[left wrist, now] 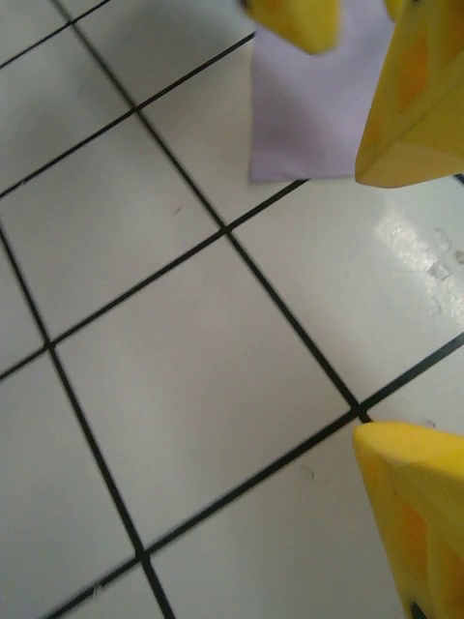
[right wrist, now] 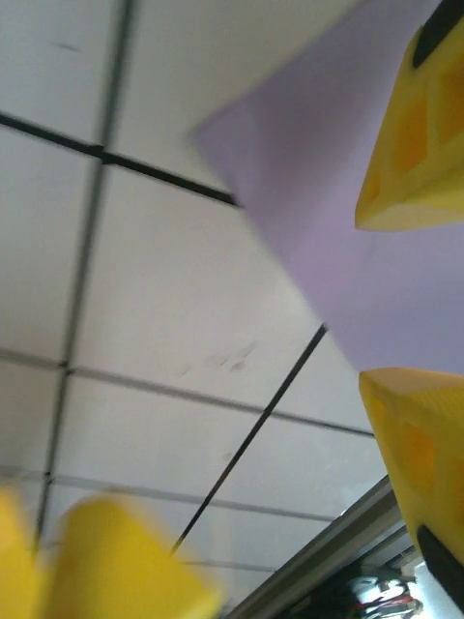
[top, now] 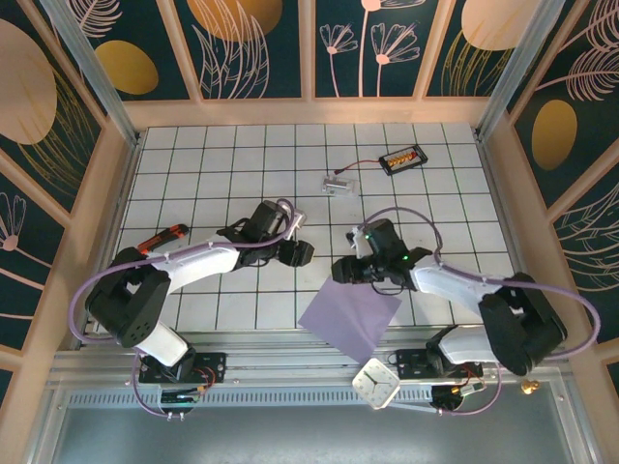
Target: Fold a paper plane with a square sheet of paper (pick it up from the middle)
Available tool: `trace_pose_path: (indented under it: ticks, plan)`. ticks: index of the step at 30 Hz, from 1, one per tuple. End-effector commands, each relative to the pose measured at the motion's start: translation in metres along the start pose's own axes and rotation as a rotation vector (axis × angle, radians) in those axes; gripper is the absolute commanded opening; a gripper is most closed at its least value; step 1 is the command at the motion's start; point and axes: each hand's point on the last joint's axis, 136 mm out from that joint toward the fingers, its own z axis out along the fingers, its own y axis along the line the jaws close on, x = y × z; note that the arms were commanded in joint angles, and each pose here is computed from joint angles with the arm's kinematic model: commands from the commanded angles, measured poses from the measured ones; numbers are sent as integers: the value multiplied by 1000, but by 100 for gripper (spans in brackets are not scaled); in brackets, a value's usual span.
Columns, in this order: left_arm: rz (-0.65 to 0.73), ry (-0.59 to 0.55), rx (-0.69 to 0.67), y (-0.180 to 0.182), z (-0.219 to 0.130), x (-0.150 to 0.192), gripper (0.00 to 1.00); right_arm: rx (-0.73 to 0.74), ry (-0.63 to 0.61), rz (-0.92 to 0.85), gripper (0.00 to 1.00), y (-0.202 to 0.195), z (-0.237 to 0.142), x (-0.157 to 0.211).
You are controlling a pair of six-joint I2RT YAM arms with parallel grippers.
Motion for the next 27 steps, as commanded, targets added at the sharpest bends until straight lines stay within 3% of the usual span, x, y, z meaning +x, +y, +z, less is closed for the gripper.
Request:
trace_pose_path:
  ticks: [1, 10, 15, 18, 22, 27]
  plan:
    - [-65, -88, -73, 7, -11, -25, 67, -9, 33, 50, 39, -4, 16, 8]
    - [-124, -136, -99, 10, -26, -29, 69, 104, -75, 148, 33, -37, 44, -48]
    - [-140, -178, -112, 12, -41, -30, 70, 74, -168, 180, 33, -29, 68, -111]
    - [-226, -188, -139, 19, -43, -26, 73, 8, -247, 239, 32, -21, 74, -152]
    - [-246, -143, -51, 3, -32, -15, 78, -86, -328, 247, 35, -8, 49, -190]
    - [-35, 1, -115, -5, -6, -5, 86, -2, -403, 197, 45, -38, -14, -191]
